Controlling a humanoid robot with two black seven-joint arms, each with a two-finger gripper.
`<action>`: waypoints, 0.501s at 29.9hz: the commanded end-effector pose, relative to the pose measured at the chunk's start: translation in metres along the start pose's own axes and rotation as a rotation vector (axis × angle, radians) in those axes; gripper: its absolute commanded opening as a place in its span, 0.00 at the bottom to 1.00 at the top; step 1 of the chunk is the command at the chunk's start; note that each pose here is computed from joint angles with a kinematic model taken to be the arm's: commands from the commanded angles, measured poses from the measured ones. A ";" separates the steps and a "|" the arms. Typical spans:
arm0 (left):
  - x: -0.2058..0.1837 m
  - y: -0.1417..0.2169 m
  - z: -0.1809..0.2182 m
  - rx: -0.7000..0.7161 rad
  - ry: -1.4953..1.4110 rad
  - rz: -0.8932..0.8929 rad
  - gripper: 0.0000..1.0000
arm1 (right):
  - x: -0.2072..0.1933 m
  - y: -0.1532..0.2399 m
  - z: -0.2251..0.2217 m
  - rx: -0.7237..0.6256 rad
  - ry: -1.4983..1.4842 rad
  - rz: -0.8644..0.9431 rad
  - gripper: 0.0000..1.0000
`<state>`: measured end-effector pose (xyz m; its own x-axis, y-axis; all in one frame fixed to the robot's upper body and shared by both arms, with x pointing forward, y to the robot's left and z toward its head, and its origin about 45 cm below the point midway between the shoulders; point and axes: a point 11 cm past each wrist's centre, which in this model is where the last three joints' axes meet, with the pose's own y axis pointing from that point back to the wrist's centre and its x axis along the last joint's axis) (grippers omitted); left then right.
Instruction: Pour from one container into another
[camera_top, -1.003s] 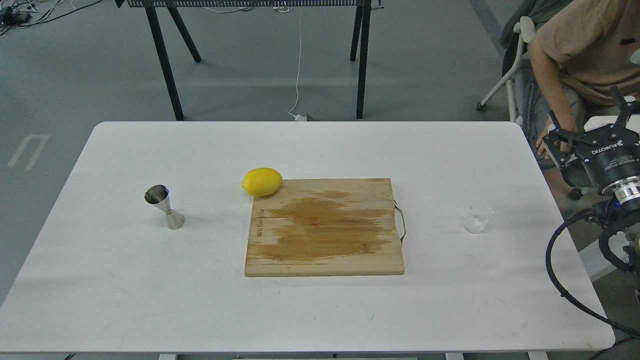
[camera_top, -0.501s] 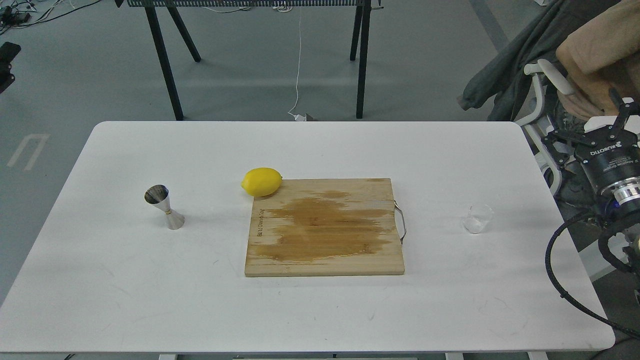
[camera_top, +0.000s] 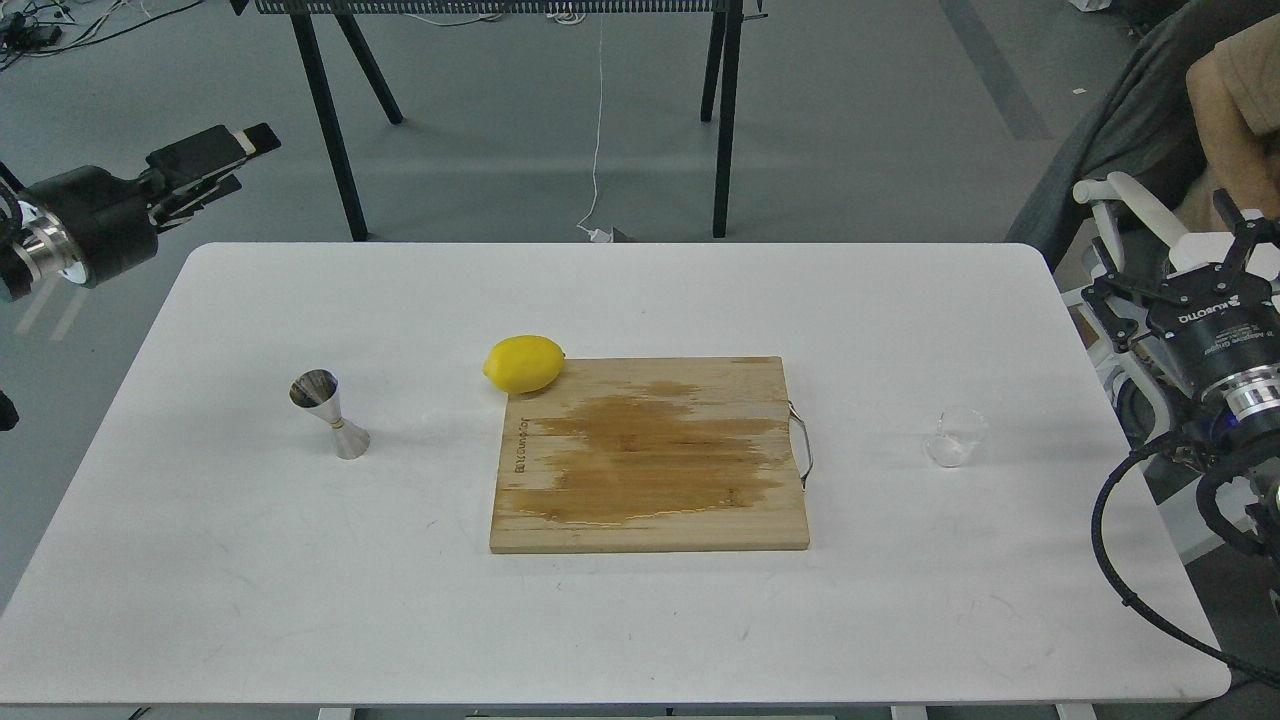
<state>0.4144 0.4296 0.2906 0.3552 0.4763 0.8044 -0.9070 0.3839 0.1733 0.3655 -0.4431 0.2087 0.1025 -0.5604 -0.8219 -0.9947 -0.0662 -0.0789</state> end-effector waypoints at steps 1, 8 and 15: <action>-0.008 0.011 -0.012 0.027 -0.149 0.113 1.00 | 0.002 0.002 0.002 -0.003 -0.002 0.005 0.99; -0.037 0.033 0.000 -0.033 -0.258 0.236 1.00 | 0.005 0.004 0.002 -0.005 0.000 0.015 0.99; -0.086 0.063 -0.023 0.000 -0.369 0.178 1.00 | 0.010 0.008 0.003 -0.008 0.001 0.028 0.99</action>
<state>0.3492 0.4298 0.2420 0.0370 0.2577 0.9655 -0.9503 0.3078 -0.0457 0.3598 -0.4453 0.1998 0.0800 -0.5619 -0.8233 -0.9966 -0.0595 -0.0562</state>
